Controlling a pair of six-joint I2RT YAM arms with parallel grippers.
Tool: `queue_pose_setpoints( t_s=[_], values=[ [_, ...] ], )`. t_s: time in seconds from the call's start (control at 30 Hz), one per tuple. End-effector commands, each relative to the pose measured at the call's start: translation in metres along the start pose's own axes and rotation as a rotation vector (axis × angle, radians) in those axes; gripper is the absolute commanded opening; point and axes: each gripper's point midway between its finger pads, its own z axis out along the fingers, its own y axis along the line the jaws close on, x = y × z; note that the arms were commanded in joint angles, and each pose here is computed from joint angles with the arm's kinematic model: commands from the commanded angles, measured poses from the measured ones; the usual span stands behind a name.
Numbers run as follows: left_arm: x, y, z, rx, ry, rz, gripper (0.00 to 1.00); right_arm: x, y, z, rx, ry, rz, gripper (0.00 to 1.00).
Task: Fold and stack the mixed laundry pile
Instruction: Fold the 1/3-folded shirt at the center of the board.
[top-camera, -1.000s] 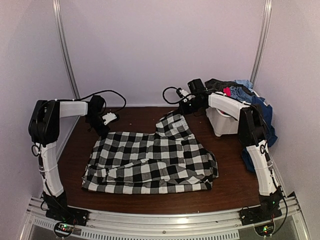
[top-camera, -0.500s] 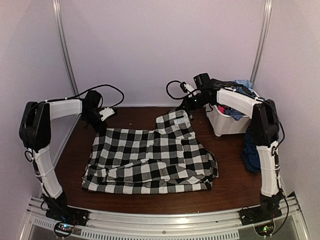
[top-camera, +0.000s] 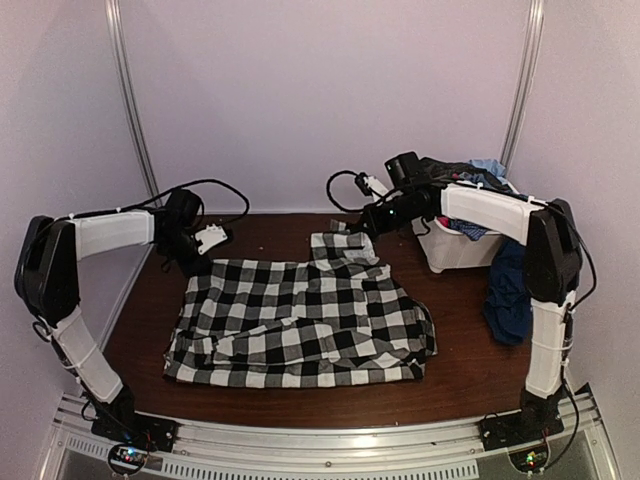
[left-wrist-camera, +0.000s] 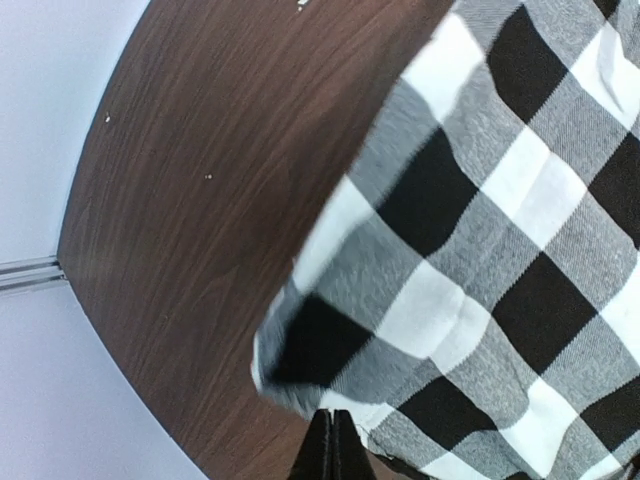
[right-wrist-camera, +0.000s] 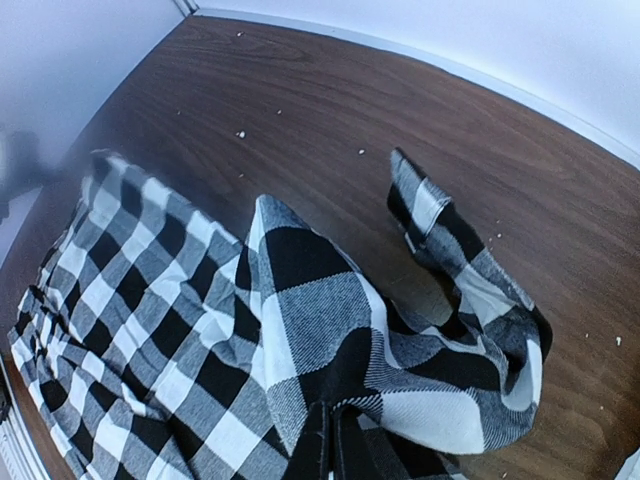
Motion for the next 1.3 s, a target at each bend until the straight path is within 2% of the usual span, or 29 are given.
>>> queue_pose_setpoints(
  t_s=[0.0,0.2,0.37,0.5,0.6,0.77,0.93,1.07,1.27],
  values=[
    [0.002,0.003,-0.025,-0.084,-0.024,-0.004,0.00,-0.013,0.028,-0.038,0.011,-0.085,-0.040,0.00],
    [0.012,-0.023,-0.039,-0.099,-0.015,0.034,0.00,0.018,0.038,-0.056,0.042,-0.060,-0.047,0.00],
    [0.013,-0.016,-0.052,-0.179,-0.063,-0.006,0.00,0.044,0.038,-0.064,0.056,-0.042,-0.044,0.00],
    [0.004,-0.004,-0.046,-0.171,-0.039,-0.047,0.25,0.057,0.042,-0.063,0.033,-0.018,-0.046,0.00],
    [0.001,0.003,-0.040,-0.130,-0.043,-0.108,0.34,0.069,0.052,-0.065,0.011,0.000,-0.065,0.00],
    [-0.002,0.022,-0.055,-0.152,-0.135,-0.217,0.39,0.093,0.074,-0.071,-0.039,0.027,-0.086,0.00],
    [0.000,0.037,-0.089,-0.205,-0.192,-0.311,0.51,0.130,0.084,-0.086,-0.056,0.079,-0.092,0.00],
    [0.005,0.030,-0.108,-0.199,-0.228,-0.335,0.54,0.156,0.081,-0.093,-0.058,0.107,-0.074,0.00],
    [0.014,0.011,-0.111,-0.146,-0.233,-0.312,0.54,0.196,0.072,-0.076,-0.056,0.203,-0.054,0.00]
  ],
)
